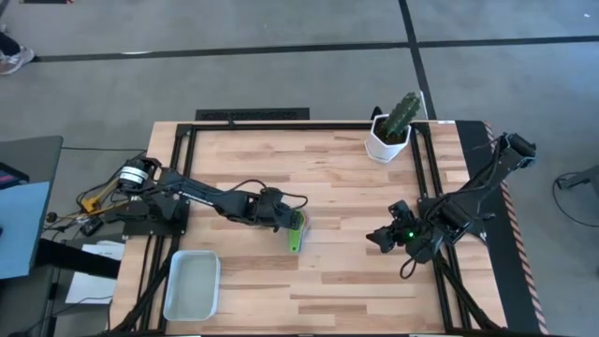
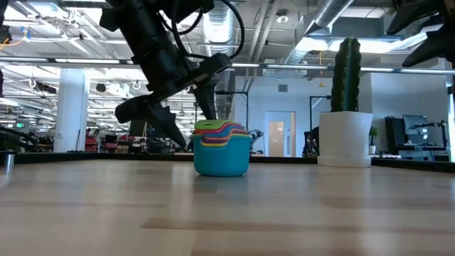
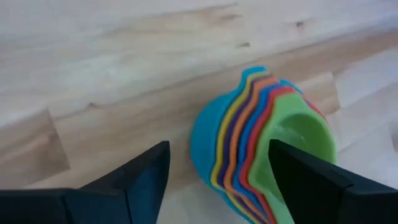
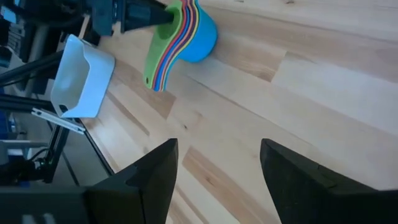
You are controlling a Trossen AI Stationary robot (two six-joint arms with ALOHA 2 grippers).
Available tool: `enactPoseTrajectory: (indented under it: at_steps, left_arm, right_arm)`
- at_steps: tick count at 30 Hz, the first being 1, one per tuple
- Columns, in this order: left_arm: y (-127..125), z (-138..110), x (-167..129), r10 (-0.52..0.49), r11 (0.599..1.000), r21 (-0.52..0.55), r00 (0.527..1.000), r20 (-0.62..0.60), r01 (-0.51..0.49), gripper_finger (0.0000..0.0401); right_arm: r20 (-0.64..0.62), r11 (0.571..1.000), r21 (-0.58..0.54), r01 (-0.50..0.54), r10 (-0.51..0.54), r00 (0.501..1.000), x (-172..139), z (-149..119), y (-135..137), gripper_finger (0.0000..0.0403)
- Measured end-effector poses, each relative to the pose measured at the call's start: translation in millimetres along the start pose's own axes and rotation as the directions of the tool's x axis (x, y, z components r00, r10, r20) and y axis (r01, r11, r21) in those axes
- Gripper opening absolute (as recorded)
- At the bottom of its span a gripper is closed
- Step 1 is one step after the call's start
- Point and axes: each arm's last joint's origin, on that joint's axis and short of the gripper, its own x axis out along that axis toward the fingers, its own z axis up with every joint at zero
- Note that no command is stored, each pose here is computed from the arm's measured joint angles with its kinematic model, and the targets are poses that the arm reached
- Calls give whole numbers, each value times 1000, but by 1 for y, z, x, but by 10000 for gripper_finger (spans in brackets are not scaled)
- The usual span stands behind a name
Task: Nest measuring cups in basket
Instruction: Put the nested measuring cups into the white bin
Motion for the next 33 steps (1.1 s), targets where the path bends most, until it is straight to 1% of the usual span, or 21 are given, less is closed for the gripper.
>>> enactPoseTrajectory:
  at_steps: [2, 6, 10, 11, 18, 23, 33]
  left_arm:
    - [1, 3, 1, 7, 1000, -6, 1000, 4, -7, 267]
    - [3, 7, 11, 9, 999, 40, 1000, -3, -9, 272]
    - [0, 7, 24, -57, 994, 89, 995, -78, 64, 273]
    - [-2, 7, 26, -73, 992, 97, 994, -80, 81, 273]
    - [1, 12, 30, -62, 990, 122, 993, -97, 74, 268]
    - [2, 13, 30, -61, 990, 116, 992, -111, 74, 233]
    - [3, 12, 30, -50, 991, 118, 993, -111, 63, 120]
  right_arm:
    - [-13, 1000, -2, 2, -2, 1000, 0, 0, 0, 252]
    - [-42, 1000, -22, 4, -5, 999, 0, -1, 0, 251]
    - [-67, 1000, -26, 7, -9, 998, 0, -2, 0, 251]
    - [-74, 1000, -25, 7, -8, 997, 0, -2, 0, 251]
    - [-92, 999, -38, 4, -7, 996, -2, -5, 0, 251]
    - [-106, 999, -44, 21, -26, 994, -2, -5, -2, 251]
    - [-105, 998, -49, 29, -34, 994, -2, -5, -3, 250]
